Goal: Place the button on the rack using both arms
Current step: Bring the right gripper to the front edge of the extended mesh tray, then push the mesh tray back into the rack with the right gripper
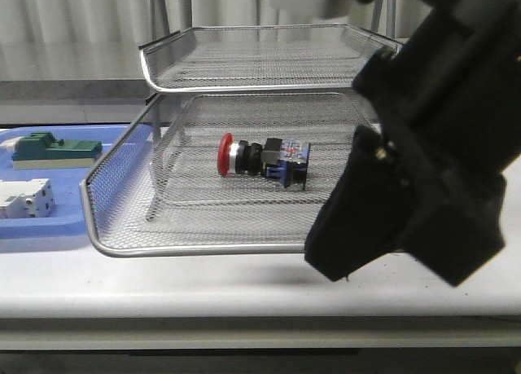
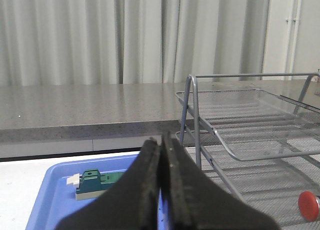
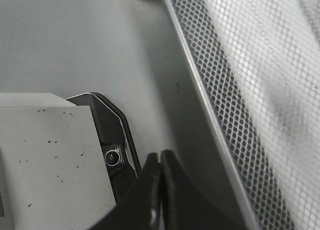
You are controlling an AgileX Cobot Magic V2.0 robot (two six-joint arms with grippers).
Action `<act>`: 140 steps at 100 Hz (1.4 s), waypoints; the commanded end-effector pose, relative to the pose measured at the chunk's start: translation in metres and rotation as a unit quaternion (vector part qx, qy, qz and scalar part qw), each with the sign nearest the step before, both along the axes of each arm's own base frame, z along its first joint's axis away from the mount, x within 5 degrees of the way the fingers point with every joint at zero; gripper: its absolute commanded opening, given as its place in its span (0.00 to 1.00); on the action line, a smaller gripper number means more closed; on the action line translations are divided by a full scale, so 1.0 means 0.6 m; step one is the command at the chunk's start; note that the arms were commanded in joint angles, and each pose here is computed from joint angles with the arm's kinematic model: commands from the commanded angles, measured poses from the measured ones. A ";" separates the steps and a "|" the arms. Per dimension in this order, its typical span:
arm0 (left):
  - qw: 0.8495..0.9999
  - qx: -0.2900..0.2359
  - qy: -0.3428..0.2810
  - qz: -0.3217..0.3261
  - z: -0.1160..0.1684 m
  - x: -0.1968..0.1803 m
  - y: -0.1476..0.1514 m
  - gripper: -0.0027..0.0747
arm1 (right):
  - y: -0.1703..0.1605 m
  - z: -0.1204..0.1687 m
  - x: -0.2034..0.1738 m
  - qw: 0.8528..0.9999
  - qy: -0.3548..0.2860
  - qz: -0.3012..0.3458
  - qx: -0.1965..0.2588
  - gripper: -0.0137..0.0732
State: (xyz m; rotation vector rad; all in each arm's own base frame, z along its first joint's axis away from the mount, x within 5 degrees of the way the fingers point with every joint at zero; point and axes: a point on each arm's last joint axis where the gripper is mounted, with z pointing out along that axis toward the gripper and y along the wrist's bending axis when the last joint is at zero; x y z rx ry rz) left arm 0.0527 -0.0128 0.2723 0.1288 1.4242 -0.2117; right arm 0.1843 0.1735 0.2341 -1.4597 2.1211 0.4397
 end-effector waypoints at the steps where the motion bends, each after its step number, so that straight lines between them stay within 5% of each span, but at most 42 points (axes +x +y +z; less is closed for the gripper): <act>1: 0.999 -0.019 -0.038 0.018 0.024 -0.002 0.006 0.01 | 0.013 0.010 0.011 0.999 -0.033 -0.004 0.017 0.09; 62: 0.999 -0.019 -0.038 0.018 0.024 -0.002 0.006 0.01 | 0.039 -0.058 0.064 0.996 -0.073 -0.043 -0.009 0.09; 119: 0.999 -0.019 -0.038 0.018 0.024 -0.002 0.006 0.01 | 0.001 -0.012 0.219 0.982 -0.146 -0.118 -0.011 0.09; 140: 0.999 -0.019 -0.038 0.018 0.024 -0.002 0.006 0.01 | -0.001 -0.001 0.226 0.985 -0.128 -0.113 -0.012 0.09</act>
